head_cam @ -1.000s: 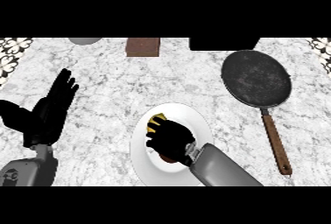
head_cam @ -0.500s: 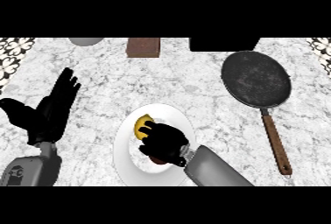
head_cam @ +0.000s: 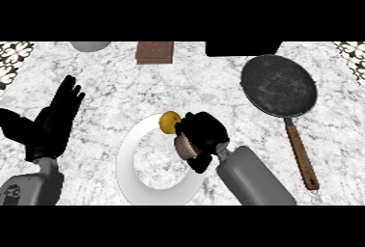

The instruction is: Pick the cupcake from the plate and place it in the pan

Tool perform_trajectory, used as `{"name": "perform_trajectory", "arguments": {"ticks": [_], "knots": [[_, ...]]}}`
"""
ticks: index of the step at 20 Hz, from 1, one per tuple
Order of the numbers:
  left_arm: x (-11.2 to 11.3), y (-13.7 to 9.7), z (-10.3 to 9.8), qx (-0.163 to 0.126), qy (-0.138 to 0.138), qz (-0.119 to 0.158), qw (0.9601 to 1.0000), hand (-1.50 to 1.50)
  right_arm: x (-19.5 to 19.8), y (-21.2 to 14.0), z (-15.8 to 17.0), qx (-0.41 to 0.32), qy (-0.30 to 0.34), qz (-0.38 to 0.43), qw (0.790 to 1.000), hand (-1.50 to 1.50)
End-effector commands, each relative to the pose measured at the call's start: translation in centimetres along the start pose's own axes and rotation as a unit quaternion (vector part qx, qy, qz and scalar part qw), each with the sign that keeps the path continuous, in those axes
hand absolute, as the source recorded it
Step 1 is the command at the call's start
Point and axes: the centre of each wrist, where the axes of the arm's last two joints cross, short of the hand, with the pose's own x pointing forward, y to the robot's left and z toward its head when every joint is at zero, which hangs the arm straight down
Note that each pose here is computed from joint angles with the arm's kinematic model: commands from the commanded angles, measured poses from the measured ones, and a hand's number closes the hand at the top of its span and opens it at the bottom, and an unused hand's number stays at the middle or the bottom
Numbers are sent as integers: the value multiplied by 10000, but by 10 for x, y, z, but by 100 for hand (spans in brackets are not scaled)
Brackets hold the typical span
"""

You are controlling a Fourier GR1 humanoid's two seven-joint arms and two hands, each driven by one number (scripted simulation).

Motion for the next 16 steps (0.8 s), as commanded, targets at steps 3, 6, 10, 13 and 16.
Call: {"name": "perform_trajectory", "arguments": {"ticks": [3, 6, 10, 13, 16], "knots": [[-4, -3, 0, -89, 1, -31, 10000, 0, -27, -34, 6, -993, 2684, -713, 9555, 150], [-2, 3, 3, -251, 9, -42, 9997, 0, 0, -70, 4, -1868, 3097, -227, 9320, 150], [-4, 0, 2, -109, 24, 10, 9999, 0, 37, -122, 15, -2804, 3275, 231, 9020, 150], [0, 3, 2, -75, -17, -20, 10000, 0, 65, -133, 32, -2907, 3265, 392, 8985, 150], [-2, -8, -2, -196, -13, 56, 9998, 0, 69, -167, 28, -3051, 3443, 108, 8878, 150]]}}
